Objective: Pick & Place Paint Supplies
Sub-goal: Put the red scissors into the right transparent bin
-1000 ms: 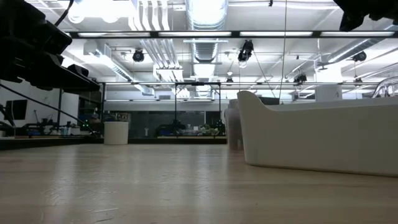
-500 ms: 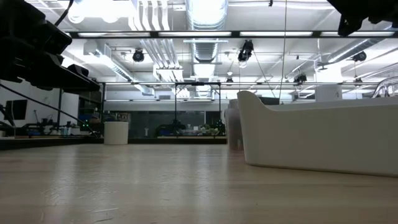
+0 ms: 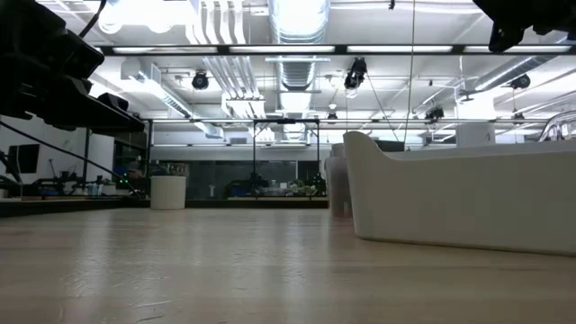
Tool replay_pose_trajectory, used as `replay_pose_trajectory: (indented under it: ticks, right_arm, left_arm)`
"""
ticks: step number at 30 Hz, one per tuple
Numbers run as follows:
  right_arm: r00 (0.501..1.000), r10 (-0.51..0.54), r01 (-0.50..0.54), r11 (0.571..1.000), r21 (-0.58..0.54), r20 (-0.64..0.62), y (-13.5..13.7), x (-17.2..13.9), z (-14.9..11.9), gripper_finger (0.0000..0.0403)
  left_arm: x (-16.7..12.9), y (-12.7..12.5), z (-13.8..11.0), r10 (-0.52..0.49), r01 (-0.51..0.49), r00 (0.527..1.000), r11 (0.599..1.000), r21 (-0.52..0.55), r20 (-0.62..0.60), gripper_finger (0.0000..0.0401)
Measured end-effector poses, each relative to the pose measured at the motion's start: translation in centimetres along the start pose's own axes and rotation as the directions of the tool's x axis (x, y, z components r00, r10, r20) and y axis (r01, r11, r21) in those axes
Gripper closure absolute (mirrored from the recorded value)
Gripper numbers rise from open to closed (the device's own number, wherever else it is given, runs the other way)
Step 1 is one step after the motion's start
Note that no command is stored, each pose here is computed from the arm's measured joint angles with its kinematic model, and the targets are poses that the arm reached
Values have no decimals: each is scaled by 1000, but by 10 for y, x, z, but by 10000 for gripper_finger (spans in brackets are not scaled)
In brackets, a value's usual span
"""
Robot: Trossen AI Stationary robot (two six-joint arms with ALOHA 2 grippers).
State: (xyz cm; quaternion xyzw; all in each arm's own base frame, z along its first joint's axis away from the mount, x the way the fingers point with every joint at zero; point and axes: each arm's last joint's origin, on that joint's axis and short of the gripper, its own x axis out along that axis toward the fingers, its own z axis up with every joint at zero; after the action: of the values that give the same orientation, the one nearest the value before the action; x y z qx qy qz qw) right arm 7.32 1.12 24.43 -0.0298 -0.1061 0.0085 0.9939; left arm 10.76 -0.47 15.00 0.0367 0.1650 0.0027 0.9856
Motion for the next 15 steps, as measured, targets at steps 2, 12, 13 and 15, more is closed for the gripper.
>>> replay_pose_trajectory:
  ticks: [2, 12, 13, 15]
  right_arm:
    - [1000, -1, 1, 1000, 1, 0, 0, 0, 0, 264]
    - [1000, -1, 1, 1000, 0, 0, 0, 0, 0, 264]
    - [1000, -1, 1, 1000, 0, 0, 0, 0, 0, 264]
    - [1000, -1, 1, 1000, 1, 0, 0, 0, 0, 264]
  left_arm:
    - [0, 0, 0, 0, 0, 1000, 1000, 0, 0, 214]
    - [0, 1, 0, 40, -40, 999, 999, 0, -1, 214]
    - [0, 1, 0, 42, -42, 999, 999, 0, -1, 214]
    - [0, 1, 0, 37, -37, 999, 999, 0, -1, 214]
